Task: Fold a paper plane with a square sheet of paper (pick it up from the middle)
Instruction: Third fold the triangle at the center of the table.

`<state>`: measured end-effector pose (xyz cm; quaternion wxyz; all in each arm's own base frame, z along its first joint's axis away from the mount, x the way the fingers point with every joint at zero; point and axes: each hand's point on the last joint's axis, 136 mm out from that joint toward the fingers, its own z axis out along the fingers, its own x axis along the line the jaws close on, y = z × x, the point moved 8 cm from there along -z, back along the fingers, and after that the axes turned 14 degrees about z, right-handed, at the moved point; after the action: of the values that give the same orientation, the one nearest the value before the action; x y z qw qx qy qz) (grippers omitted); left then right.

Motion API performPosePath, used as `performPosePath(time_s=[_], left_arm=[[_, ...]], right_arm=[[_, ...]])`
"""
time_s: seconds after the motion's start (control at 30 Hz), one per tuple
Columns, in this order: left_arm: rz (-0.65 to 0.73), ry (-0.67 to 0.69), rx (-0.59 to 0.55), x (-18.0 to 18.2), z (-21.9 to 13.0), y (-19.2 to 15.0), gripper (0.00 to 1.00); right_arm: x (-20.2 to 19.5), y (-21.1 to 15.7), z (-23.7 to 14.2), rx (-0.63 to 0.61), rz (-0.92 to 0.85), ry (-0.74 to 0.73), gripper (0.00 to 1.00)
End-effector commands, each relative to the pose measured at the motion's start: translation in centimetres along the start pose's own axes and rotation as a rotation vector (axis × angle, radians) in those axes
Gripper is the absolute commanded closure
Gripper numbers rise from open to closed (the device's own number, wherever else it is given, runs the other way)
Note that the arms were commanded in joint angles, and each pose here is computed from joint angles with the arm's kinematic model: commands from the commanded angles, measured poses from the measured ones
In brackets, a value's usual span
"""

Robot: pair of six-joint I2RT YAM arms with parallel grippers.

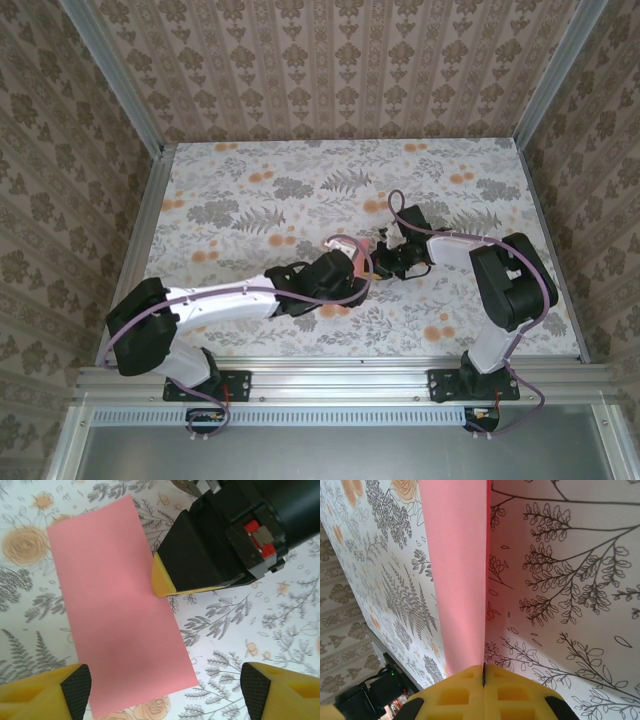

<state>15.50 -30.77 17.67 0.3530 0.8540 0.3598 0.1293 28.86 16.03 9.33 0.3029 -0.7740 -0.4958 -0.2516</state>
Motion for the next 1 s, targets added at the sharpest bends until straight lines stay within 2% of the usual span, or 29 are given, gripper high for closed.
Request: performPosePath(time_s=[0.0, 0.1, 0.23, 0.33, 0.53, 0.77, 0.83, 0.97], left_arm=[[0.160, 0.152, -0.039, -0.5, -0.5, 0.4, 0.18], [0.284, 0.152, 0.003, -1.5, 0.2, -0.7, 0.18], [0.367, 0.061, 0.116, -2.6, 1.3, -1.6, 0.21], [0.395, 0.037, 0.137, -3.0, 1.7, -2.3, 0.23], [0.464, 0.127, 0.201, -2.3, 2.5, -2.8, 0.23], [0.539, 0.163, 0.267, -3.0, 4.5, -2.6, 0.22], [0.532, 0.178, 0.258, -2.9, 4.6, -2.4, 0.26], [0.513, 0.179, 0.222, -2.9, 4.3, -1.9, 0.40]], right_arm=[[0.3, -0.1, -0.4, -0.009, 0.070, -0.003, 0.96], [0.6, -0.1, -0.3, 0.012, 0.104, 0.002, 0.96], [0.9, 0.1, -0.3, 0.017, 0.138, -0.003, 0.97], [1.3, 0.1, -0.3, 0.031, 0.154, 0.004, 0.97], [1.6, 0.2, -0.5, 0.041, 0.160, -0.007, 0.99], [1.6, 0.2, -0.5, 0.045, 0.151, -0.025, 0.99], [1.5, 0.2, -0.6, 0.041, 0.150, -0.031, 0.99], [1.1, 0.1, -0.6, 0.041, 0.144, -0.052, 0.98]])
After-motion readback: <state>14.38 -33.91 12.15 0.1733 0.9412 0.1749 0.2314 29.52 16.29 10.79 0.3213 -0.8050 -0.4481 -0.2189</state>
